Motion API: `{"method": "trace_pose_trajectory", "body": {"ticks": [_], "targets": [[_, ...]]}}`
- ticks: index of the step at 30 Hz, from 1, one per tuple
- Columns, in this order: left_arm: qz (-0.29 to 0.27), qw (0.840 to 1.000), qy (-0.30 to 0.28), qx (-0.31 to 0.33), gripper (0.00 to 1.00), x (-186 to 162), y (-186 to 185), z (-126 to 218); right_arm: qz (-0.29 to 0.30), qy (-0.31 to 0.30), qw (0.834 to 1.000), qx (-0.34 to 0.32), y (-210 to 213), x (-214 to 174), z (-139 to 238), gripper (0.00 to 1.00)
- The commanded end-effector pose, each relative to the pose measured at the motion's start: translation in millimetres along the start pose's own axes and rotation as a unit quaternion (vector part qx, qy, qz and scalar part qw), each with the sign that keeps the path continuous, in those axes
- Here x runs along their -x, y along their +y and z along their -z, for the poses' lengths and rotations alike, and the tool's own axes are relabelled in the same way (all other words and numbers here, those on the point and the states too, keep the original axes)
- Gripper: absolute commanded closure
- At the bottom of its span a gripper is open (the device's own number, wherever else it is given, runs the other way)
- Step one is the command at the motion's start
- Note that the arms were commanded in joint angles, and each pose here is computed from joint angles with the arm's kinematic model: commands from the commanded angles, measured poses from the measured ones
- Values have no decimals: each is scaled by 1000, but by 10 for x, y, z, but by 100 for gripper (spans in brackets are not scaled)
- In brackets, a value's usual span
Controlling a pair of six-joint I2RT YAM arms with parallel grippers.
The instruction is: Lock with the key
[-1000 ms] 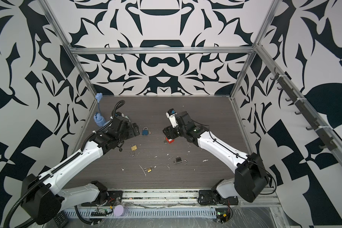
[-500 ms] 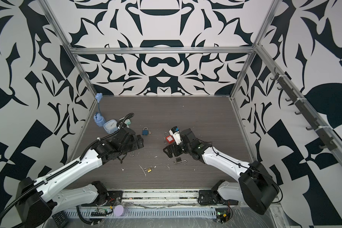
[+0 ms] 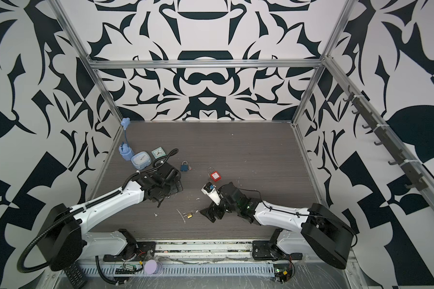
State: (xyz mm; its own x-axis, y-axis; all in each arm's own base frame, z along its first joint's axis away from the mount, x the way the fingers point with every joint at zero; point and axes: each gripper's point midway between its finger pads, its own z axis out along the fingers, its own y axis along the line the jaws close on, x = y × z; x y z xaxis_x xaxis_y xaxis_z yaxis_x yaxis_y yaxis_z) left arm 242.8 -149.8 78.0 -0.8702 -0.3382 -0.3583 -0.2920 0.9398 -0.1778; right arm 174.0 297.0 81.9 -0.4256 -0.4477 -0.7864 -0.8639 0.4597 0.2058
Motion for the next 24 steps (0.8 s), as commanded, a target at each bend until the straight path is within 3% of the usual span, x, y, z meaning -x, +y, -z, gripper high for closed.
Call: {"method": "trace_pose_trajectory", "body": {"ticks": [1, 5, 10, 15, 24], "targets": [[-18, 999, 39, -3, 5, 26, -26, -78, 27, -23, 999, -3, 2, 162, -50, 5], [-27, 997, 67, 12, 6, 40, 84, -229, 22, -22, 1000, 0, -2, 147, -134, 5], [-57, 995, 67, -44, 7, 53, -112, -313, 17, -18, 1000, 2, -1, 155, -186, 5], [-84, 992, 78, -45, 8, 6, -129, -426, 15, -17, 1000, 4, 4, 161, -215, 5], [-43, 991, 120, -36, 11, -226, -48, -582, 17, -23, 1000, 1, 4, 203, -204, 5]]}}
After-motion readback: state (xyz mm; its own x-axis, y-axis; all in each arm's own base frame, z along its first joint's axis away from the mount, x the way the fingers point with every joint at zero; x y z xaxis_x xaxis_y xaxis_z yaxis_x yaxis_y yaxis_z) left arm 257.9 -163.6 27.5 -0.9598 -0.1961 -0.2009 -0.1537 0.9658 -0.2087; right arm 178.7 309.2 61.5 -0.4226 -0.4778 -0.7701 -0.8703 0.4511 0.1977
